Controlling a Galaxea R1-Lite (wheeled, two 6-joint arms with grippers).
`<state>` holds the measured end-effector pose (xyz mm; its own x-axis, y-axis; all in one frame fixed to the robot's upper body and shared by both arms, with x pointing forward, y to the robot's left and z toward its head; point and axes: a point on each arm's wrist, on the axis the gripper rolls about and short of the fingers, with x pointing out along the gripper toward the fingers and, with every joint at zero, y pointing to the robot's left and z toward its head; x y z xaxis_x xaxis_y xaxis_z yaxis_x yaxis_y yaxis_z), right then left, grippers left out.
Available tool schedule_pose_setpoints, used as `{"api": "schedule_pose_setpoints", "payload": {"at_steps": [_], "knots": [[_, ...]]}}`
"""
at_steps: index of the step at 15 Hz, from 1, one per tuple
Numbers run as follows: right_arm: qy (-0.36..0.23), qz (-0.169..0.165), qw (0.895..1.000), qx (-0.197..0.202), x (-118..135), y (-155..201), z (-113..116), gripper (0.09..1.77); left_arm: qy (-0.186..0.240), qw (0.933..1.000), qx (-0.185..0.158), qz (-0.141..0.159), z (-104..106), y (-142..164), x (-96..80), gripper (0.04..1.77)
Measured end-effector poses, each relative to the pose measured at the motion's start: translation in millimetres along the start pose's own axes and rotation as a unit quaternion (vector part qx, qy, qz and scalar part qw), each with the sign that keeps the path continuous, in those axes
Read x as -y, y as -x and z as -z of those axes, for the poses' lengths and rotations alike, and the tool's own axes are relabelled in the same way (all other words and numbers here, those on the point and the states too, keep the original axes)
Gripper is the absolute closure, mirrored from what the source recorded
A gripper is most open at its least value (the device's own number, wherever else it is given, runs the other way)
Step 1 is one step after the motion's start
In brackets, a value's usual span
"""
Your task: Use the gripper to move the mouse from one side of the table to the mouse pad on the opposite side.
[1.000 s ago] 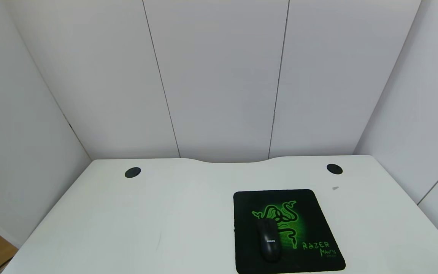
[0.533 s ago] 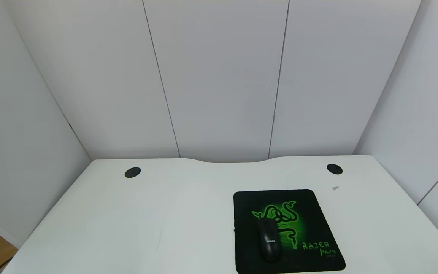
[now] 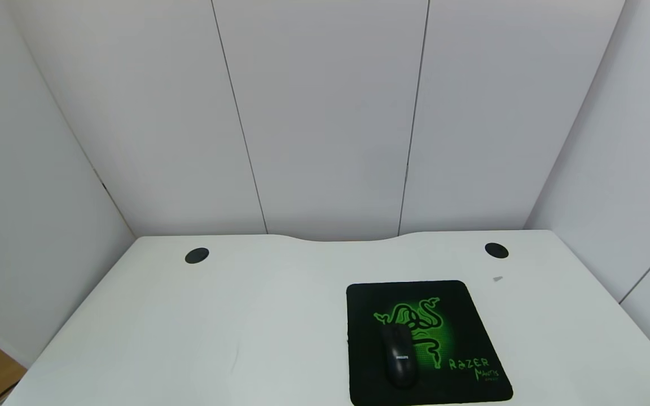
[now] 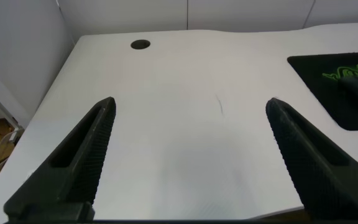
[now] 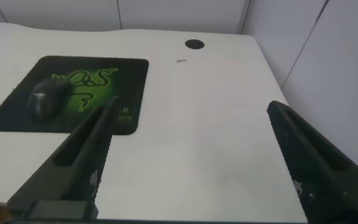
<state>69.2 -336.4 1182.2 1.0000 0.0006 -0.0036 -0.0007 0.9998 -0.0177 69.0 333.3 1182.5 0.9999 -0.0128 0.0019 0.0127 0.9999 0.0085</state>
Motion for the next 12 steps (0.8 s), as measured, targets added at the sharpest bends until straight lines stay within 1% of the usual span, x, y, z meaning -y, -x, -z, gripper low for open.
{"api": "schedule_pose_setpoints", "payload": {"at_steps": [9, 12], "knots": [[0.000, 0.000, 1.000, 0.000, 0.0, 0.0, 0.0, 0.15, 0.001, 1.0000, -0.001, -0.001, 0.2, 0.0, 0.0, 0.09], [0.000, 0.000, 1.000, 0.000, 0.0, 0.0, 0.0, 0.15, 0.019, 0.9998, -0.001, -0.004, 0.1, 0.0, -0.1, 0.09]]}}
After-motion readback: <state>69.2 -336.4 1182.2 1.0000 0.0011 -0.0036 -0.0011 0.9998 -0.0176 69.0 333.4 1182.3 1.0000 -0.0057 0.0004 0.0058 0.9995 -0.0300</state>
